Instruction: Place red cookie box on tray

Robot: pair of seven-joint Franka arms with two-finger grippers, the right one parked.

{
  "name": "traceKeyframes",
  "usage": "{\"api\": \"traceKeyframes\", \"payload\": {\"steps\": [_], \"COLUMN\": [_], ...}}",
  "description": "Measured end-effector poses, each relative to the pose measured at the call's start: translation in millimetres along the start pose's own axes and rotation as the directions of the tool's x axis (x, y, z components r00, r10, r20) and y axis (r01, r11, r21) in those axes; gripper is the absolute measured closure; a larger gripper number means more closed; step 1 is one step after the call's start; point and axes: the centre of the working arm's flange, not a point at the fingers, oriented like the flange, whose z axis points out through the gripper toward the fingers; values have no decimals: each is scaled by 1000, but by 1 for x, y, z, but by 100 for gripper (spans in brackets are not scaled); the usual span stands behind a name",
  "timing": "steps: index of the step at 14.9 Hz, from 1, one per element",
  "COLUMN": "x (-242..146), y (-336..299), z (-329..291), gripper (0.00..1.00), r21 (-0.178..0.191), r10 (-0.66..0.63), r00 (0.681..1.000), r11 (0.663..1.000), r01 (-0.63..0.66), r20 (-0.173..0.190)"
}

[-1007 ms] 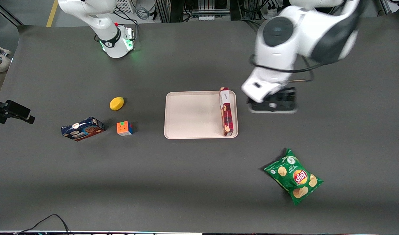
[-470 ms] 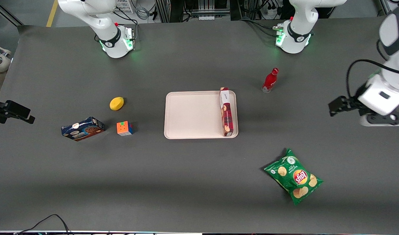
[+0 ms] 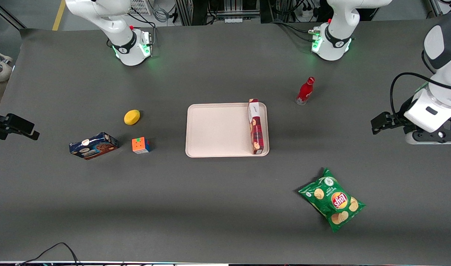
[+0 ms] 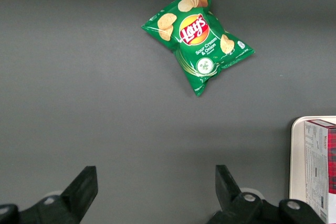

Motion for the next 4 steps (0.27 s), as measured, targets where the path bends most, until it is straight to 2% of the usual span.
{"api": "traceKeyframes", "payload": {"steps": [2,4], "x": [-1,-3], "y": [0,0], "z": [-4,-5], "gripper": [0,0], "r21": [0,1], "r10": [0,0], "r00": [1000,1000], "r11": [1000,1000], "r01": [0,0], "r20": [-5,6]}}
